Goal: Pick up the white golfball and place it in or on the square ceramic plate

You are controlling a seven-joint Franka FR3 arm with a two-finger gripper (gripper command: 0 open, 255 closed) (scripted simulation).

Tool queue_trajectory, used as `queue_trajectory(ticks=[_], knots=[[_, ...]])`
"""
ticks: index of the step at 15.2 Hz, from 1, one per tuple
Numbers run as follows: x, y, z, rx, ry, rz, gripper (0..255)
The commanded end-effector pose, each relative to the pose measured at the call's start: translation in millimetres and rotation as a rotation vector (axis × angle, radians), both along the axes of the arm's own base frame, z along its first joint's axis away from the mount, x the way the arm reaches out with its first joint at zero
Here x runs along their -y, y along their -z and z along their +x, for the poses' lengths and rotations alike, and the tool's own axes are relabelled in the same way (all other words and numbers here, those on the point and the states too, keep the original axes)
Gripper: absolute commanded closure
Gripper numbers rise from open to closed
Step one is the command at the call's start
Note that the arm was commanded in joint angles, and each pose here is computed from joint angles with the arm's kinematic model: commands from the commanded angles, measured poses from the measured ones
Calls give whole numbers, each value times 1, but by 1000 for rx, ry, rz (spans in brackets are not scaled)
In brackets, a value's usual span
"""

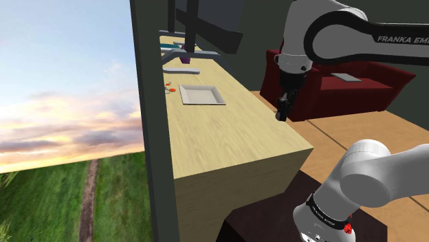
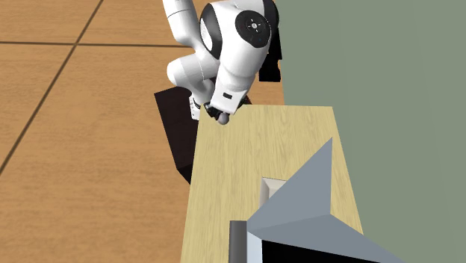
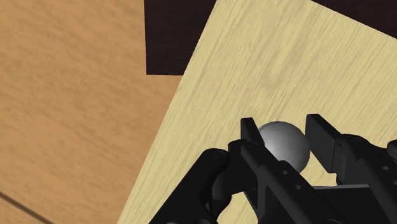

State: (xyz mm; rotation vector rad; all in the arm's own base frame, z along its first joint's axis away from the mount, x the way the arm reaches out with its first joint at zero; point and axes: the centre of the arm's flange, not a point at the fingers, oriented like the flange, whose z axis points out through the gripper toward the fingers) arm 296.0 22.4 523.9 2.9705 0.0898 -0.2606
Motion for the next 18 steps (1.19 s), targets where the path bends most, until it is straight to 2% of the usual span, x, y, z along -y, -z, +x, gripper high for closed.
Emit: queue_trajectory(ticks=[1, 7, 18], knots=[[0, -11, -1, 0, 0, 0, 255], [0, -39, -1, 0, 0, 0, 255], [-28, -43, 141, 0, 0, 0, 255]])
